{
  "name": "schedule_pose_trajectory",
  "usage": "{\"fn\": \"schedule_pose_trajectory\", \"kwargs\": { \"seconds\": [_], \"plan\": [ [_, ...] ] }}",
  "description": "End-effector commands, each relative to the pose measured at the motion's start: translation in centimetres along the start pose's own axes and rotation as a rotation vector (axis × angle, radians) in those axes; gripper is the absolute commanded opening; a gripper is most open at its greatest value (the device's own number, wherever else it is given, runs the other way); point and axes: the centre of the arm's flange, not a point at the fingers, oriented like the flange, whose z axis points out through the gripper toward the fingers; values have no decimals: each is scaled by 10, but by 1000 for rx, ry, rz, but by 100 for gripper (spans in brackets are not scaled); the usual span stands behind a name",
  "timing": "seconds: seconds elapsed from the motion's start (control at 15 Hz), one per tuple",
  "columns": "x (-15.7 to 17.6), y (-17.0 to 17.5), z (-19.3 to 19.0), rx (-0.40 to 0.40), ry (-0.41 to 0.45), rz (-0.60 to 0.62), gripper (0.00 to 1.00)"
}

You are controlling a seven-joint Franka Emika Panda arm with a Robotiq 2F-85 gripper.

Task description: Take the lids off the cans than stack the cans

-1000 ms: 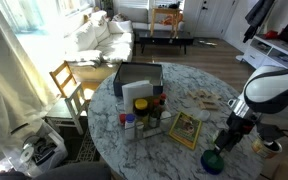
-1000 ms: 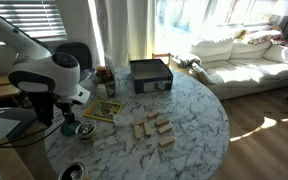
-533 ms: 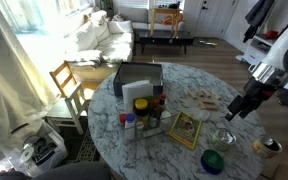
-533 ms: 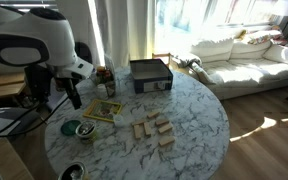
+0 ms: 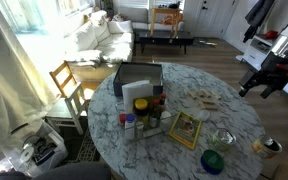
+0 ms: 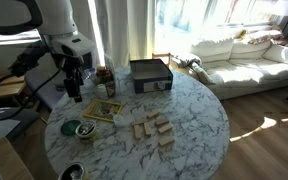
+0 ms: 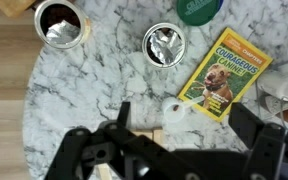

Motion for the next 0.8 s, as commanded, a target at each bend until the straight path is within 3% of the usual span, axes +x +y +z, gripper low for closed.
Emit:
{"fn": "schedule_pose_trajectory", "kwargs": {
  "seconds": [0.0, 0.33, 0.67, 0.73],
  "plan": [
    [0, 4, -9, -111, -57, 99, 100],
    [-4, 29, 23, -294, -136, 123, 100],
    [-4, 47, 106, -340, -222, 129, 100],
    [-9, 39, 70, -312, -203, 119, 100]
  ]
}}
